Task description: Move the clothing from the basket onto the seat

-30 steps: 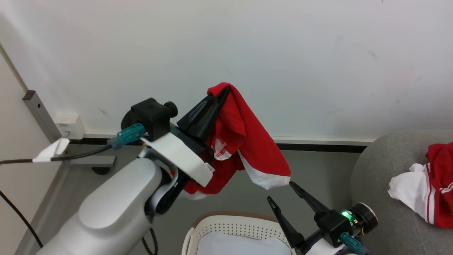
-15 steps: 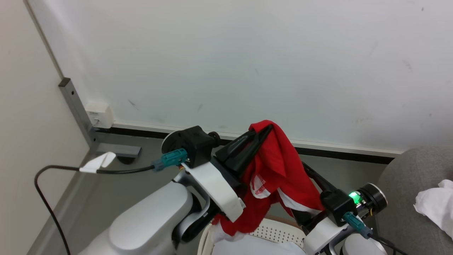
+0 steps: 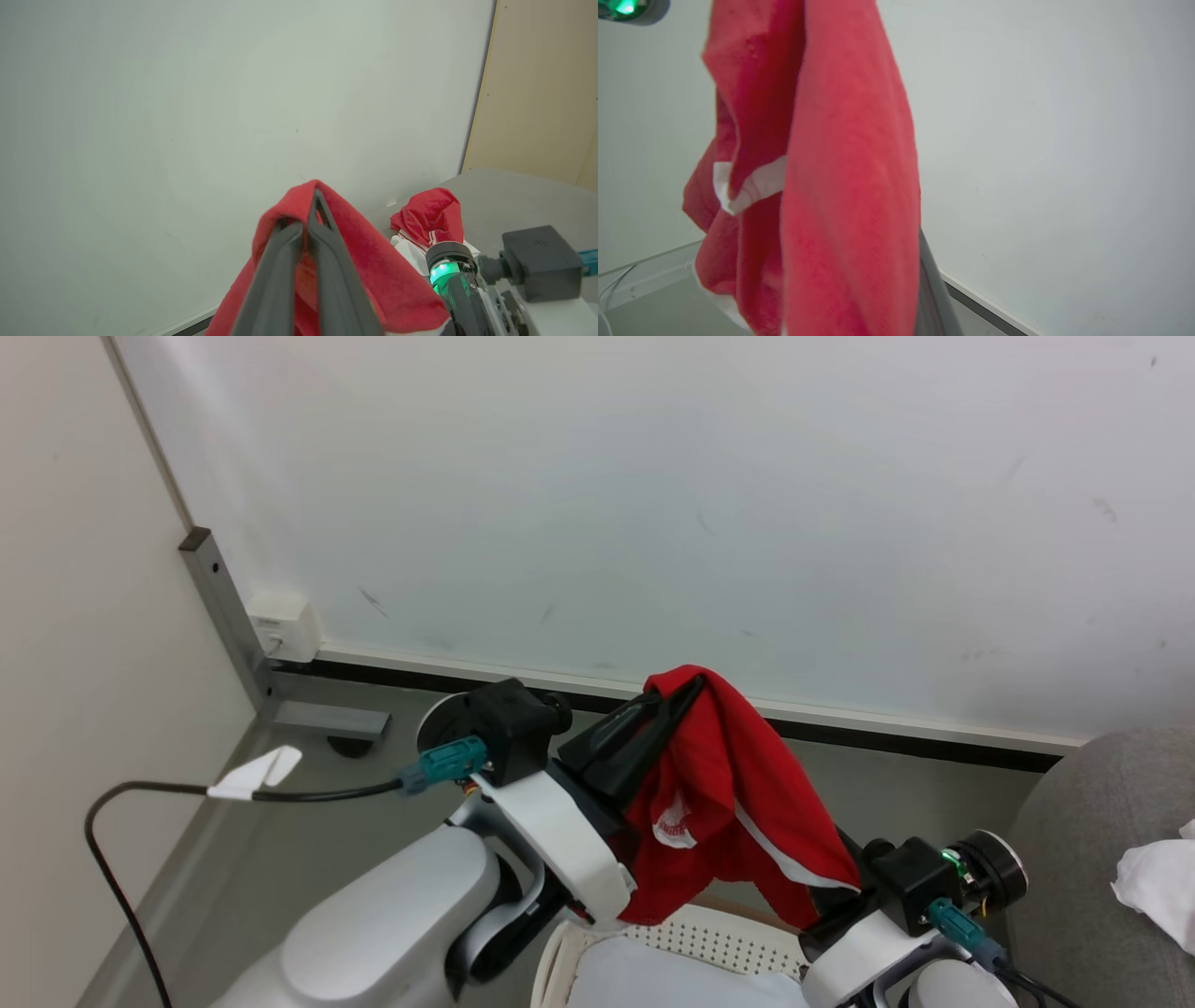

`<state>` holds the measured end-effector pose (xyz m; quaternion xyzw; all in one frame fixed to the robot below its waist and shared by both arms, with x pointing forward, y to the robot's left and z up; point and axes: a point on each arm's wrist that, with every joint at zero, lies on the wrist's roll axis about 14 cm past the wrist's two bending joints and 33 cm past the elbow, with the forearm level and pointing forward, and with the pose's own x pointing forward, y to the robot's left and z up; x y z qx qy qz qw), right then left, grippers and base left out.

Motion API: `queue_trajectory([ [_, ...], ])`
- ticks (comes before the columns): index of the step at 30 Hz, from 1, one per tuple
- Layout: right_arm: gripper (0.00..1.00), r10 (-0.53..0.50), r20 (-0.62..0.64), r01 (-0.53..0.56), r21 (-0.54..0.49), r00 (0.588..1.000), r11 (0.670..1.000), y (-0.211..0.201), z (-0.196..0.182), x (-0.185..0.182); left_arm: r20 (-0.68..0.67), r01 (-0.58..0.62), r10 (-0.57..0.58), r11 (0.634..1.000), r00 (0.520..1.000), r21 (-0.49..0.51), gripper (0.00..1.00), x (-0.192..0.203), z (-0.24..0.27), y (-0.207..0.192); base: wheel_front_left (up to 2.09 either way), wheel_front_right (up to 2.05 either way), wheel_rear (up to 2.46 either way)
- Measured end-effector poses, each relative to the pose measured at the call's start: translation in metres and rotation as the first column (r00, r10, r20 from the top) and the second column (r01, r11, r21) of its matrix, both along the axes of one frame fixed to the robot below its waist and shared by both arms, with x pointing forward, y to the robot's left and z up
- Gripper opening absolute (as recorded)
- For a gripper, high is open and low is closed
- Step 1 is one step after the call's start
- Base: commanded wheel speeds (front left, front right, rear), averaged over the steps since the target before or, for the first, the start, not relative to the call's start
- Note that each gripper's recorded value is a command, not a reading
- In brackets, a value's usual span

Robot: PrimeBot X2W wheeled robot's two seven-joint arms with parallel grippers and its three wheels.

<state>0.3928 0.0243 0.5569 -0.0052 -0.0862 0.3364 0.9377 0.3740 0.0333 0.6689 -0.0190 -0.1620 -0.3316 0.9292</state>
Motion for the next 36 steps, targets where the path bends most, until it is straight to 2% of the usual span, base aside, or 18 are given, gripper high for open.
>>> queue_trajectory([
  [14, 0.00, -0.093, 0.009, 0.092, 0.095, 0.996, 0.991, -0.029, 0.017, 0.012, -0.062, 0.003, -0.002, 1.000, 0.998, 0.006, 0.00, 0.006, -0.026, 0.001, 0.00, 0.00, 0.00],
  [16, 0.00, -0.113, 0.013, 0.111, 0.103, 0.993, 0.988, -0.036, 0.019, 0.014, -0.075, 0.017, -0.017, 1.000, 0.997, 0.002, 0.44, 0.005, -0.031, -0.003, 0.00, 0.00, 0.00],
  [17, 0.00, -0.129, 0.016, 0.127, 0.110, 0.991, 0.986, -0.041, 0.021, 0.016, -0.082, 0.029, -0.029, 1.000, 0.996, 0.001, 0.84, 0.003, -0.034, -0.007, 0.00, 0.00, 0.00],
  [18, 0.00, -0.146, 0.021, 0.143, 0.117, 0.989, 0.983, -0.047, 0.023, 0.017, -0.090, 0.042, -0.041, 0.999, 0.995, 0.002, 1.00, 0.002, -0.038, -0.011, 0.00, 0.00, 0.00],
  [20, 0.00, -0.210, 0.038, 0.203, 0.141, 0.977, 0.969, -0.069, 0.032, 0.022, -0.100, 0.106, -0.105, 0.994, 0.989, 0.005, 1.00, -0.006, -0.046, -0.026, 0.00, 0.00, 0.00],
  [26, 0.00, -0.355, 0.083, 0.336, 0.187, 0.931, 0.923, -0.123, 0.051, 0.026, -0.110, 0.162, -0.160, 0.987, 0.981, 0.011, 1.00, -0.005, -0.058, -0.041, 0.00, 0.00, 0.00],
  [31, 0.00, -0.471, 0.136, 0.442, 0.198, 0.872, 0.875, -0.171, 0.066, 0.019, -0.131, 0.248, -0.242, 0.968, 0.962, 0.032, 1.00, -0.010, -0.072, -0.064, 0.00, 0.00, 0.00],
  [36, 0.00, -0.577, 0.166, 0.546, 0.200, 0.800, 0.814, -0.218, 0.072, 0.001, -0.126, 0.320, -0.314, 0.947, 0.941, 0.029, 1.00, -0.008, -0.075, -0.088, 0.00, 0.00, 0.00],
])
